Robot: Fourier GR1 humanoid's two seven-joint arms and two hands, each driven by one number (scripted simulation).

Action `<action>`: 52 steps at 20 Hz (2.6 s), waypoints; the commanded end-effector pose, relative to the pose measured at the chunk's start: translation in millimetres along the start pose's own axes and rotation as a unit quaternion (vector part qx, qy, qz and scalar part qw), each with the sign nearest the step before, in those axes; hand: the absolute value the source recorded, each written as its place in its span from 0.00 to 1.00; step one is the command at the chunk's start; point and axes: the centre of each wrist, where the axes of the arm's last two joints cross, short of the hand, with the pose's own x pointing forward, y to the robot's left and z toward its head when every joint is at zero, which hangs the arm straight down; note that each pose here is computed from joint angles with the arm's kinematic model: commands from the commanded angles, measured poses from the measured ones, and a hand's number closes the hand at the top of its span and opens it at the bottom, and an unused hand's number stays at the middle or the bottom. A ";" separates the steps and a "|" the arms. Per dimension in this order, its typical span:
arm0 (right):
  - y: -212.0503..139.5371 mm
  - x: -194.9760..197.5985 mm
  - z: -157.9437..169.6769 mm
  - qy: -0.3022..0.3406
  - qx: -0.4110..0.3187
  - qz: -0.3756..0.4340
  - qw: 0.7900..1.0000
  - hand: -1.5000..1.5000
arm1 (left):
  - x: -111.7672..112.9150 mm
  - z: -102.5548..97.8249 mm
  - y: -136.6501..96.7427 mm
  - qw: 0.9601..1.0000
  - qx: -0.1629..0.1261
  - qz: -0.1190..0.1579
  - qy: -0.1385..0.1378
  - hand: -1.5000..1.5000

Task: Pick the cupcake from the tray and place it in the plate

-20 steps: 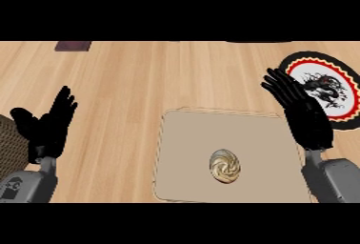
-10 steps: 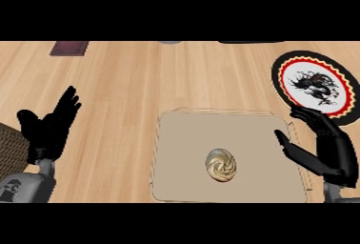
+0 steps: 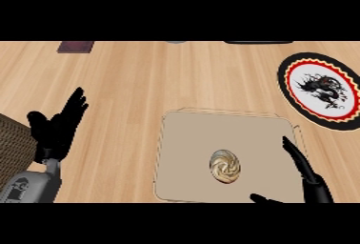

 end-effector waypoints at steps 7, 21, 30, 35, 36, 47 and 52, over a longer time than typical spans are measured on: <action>-5.2 43.3 -18.1 0.051 0.061 0.098 0.992 0.00 | -8.4 0.1 2.6 1.000 -0.013 -0.012 -0.002 0.50; 25.4 83.9 -27.4 0.149 0.171 0.229 0.947 0.00 | 1.1 5.9 -1.3 1.000 -0.008 0.000 -0.001 0.50; 47.3 84.4 -60.5 0.180 0.227 0.245 0.925 0.00 | 20.8 -9.6 -13.9 1.000 -0.004 -0.005 0.001 0.50; 51.8 78.3 -77.4 0.193 0.229 0.260 0.918 0.00 | -6.3 -2.7 3.7 1.000 -0.010 -0.003 -0.003 0.50; 84.2 74.4 -51.0 0.191 0.227 0.264 0.918 0.00 | -8.0 -7.3 -3.7 1.000 -0.007 -0.001 -0.003 0.50; 85.8 53.2 -85.1 0.207 0.252 0.293 0.899 0.00 | 9.5 -6.1 0.0 1.000 -0.009 0.002 -0.007 0.50; 95.3 59.9 -78.7 0.170 0.312 0.289 0.889 1.00 | 9.3 6.4 4.3 1.000 -0.004 -0.005 -0.001 0.50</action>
